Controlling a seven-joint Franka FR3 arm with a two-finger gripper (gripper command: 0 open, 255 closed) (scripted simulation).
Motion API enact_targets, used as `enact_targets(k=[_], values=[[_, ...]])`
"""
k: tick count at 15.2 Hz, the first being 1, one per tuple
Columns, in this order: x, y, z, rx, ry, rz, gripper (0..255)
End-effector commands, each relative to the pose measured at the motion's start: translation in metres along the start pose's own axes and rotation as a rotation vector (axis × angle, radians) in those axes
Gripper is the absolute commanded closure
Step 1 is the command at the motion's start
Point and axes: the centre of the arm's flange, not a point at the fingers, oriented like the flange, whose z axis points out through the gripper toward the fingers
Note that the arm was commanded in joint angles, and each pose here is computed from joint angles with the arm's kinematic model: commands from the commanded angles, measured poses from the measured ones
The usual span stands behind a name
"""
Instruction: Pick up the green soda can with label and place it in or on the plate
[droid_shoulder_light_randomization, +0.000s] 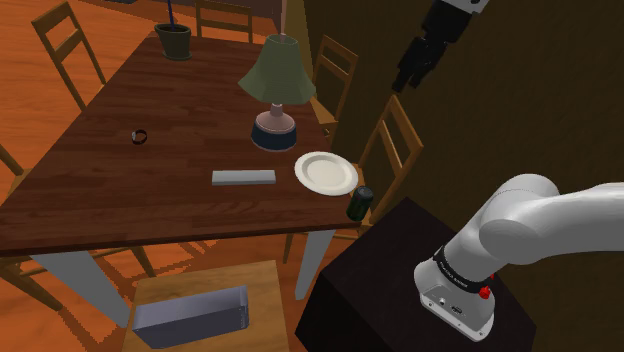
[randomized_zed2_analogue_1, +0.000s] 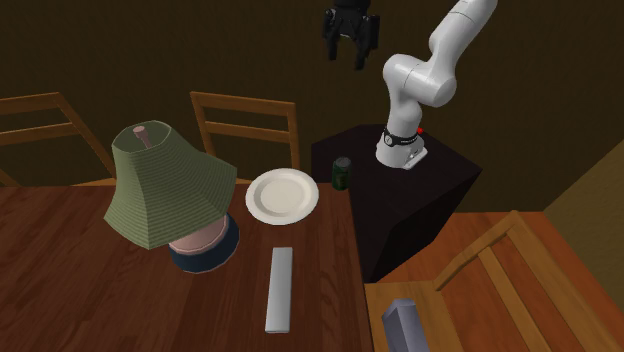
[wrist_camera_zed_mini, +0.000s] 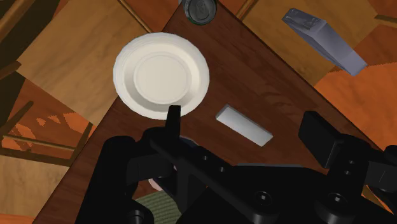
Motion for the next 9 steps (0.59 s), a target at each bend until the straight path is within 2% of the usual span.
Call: enact_targets(k=[1,9], values=[[0.000,0.000,0.000,0.000,0.000,0.000,0],[-0.008,-0.002,0.105,-0.029,-0.047,-0.050,0]])
